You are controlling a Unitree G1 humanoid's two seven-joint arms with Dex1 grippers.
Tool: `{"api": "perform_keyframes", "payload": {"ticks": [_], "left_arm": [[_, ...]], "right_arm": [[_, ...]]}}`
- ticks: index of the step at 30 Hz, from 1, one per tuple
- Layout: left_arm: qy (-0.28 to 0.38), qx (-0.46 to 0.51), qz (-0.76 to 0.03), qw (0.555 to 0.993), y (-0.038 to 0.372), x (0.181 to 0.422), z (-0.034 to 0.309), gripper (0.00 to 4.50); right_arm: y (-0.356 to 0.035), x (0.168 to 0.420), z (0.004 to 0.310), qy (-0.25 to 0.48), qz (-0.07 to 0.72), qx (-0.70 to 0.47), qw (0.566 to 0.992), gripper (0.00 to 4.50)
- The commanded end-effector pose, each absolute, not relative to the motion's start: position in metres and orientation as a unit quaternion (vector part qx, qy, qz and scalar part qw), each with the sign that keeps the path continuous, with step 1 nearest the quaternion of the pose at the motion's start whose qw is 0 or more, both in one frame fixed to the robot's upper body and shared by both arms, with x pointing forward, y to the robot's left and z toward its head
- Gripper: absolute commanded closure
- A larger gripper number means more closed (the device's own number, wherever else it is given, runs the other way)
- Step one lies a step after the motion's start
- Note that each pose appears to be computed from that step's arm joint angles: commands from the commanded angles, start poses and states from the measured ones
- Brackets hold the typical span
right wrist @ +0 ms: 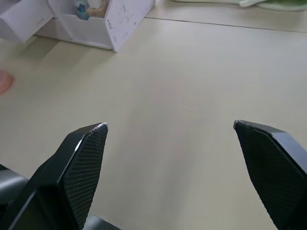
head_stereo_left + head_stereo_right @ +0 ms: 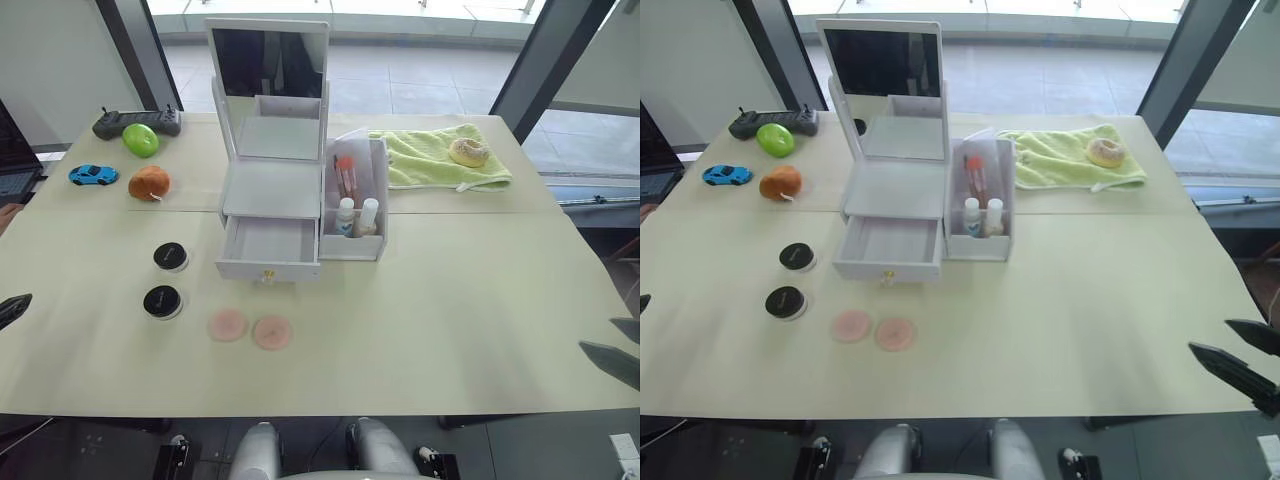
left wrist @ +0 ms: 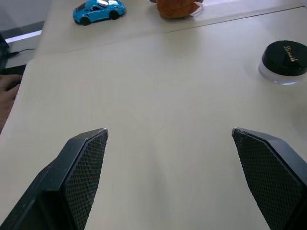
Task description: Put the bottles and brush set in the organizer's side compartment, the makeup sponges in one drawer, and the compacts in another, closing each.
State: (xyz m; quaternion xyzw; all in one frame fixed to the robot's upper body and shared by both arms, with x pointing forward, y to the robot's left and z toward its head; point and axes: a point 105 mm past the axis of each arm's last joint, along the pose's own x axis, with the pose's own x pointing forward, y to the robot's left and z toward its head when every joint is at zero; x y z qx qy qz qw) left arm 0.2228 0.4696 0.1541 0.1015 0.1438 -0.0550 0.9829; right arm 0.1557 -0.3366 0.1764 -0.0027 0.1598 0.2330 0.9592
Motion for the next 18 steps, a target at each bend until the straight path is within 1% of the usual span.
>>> {"api": "perform_keyframes", "payload": {"ticks": [1,7,8,9,10,12,17,18], "left_arm": [[0.141,0.126,-0.077,0.979,0.465,0.23,0.163,0.04],[0.14,0.112,-0.13,0.975,0.441,0.244,0.155,0.04],[0.144,0.104,-0.156,0.972,0.43,0.247,0.151,0.04],[0.148,0.098,-0.186,0.966,0.415,0.248,0.146,0.04],[0.154,0.089,-0.242,0.954,0.387,0.25,0.139,0.04],[0.159,0.071,-0.318,0.932,0.341,0.246,0.129,0.04],[0.14,0.036,-0.41,0.901,0.261,0.226,0.129,0.04],[0.138,0.029,-0.418,0.898,0.251,0.223,0.13,0.04]], "right_arm": [[-0.327,0.159,0.19,0.134,0.247,-0.025,0.959,0.0],[-0.296,0.174,0.199,0.113,0.289,-0.033,0.95,0.0],[-0.285,0.178,0.201,0.106,0.303,-0.035,0.946,0.0],[-0.274,0.182,0.204,0.099,0.321,-0.035,0.941,0.0],[-0.25,0.188,0.207,0.089,0.358,-0.035,0.929,0.0],[-0.215,0.194,0.21,0.076,0.413,-0.034,0.907,0.0],[-0.159,0.209,0.223,0.045,0.498,-0.036,0.866,0.0],[-0.153,0.212,0.225,0.041,0.507,-0.037,0.86,0.0]]}}
